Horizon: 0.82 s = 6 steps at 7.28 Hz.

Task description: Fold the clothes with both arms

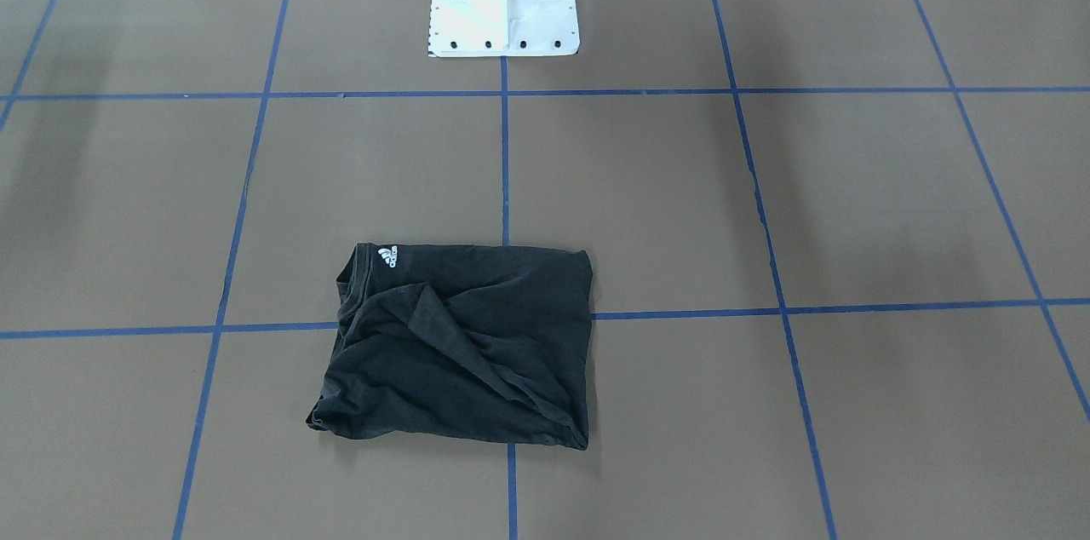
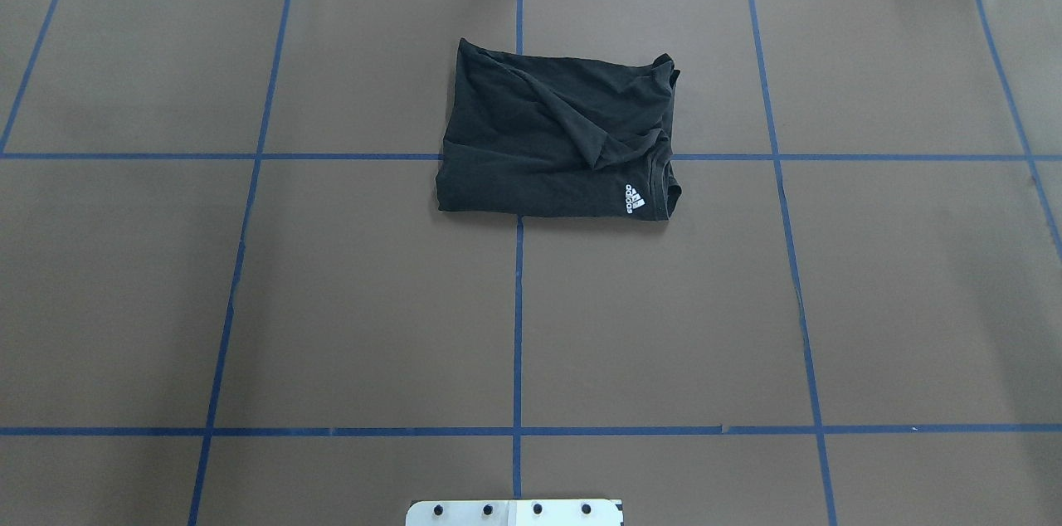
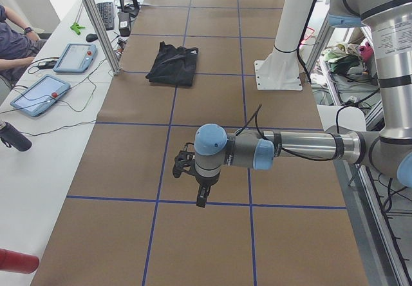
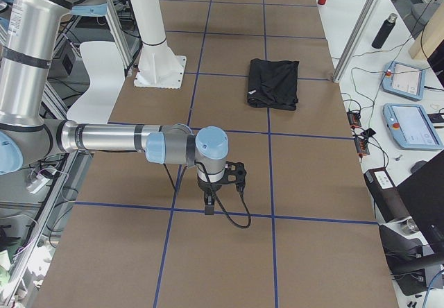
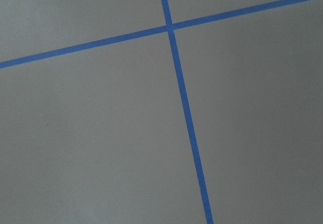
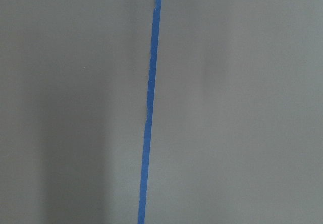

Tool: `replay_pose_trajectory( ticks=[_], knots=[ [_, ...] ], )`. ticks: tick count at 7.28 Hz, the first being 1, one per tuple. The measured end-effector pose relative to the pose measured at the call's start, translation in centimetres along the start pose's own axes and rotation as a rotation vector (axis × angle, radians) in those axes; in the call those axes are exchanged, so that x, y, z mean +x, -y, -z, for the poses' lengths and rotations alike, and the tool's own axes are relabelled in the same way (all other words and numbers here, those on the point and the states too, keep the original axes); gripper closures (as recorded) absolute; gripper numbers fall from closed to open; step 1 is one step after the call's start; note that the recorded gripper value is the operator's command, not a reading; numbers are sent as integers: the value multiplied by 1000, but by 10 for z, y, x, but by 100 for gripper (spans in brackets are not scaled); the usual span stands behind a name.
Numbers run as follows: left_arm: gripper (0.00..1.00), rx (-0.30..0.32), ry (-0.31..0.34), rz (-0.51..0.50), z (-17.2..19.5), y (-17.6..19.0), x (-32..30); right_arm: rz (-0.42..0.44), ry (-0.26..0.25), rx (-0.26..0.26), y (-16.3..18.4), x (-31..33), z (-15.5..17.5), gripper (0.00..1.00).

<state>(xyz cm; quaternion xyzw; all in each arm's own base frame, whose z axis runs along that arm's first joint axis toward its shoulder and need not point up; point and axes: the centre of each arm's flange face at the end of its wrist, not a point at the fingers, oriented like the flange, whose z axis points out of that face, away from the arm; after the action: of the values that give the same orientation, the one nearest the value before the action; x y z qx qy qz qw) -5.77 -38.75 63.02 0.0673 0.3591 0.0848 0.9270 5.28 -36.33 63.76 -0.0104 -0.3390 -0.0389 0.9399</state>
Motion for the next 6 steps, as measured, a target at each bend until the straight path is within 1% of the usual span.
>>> replay_pose_trajectory(
  ticks=[6],
  knots=[
    [0,1,1,2,1,-1,0,1,1,2,0,-1,1,0]
  ],
)
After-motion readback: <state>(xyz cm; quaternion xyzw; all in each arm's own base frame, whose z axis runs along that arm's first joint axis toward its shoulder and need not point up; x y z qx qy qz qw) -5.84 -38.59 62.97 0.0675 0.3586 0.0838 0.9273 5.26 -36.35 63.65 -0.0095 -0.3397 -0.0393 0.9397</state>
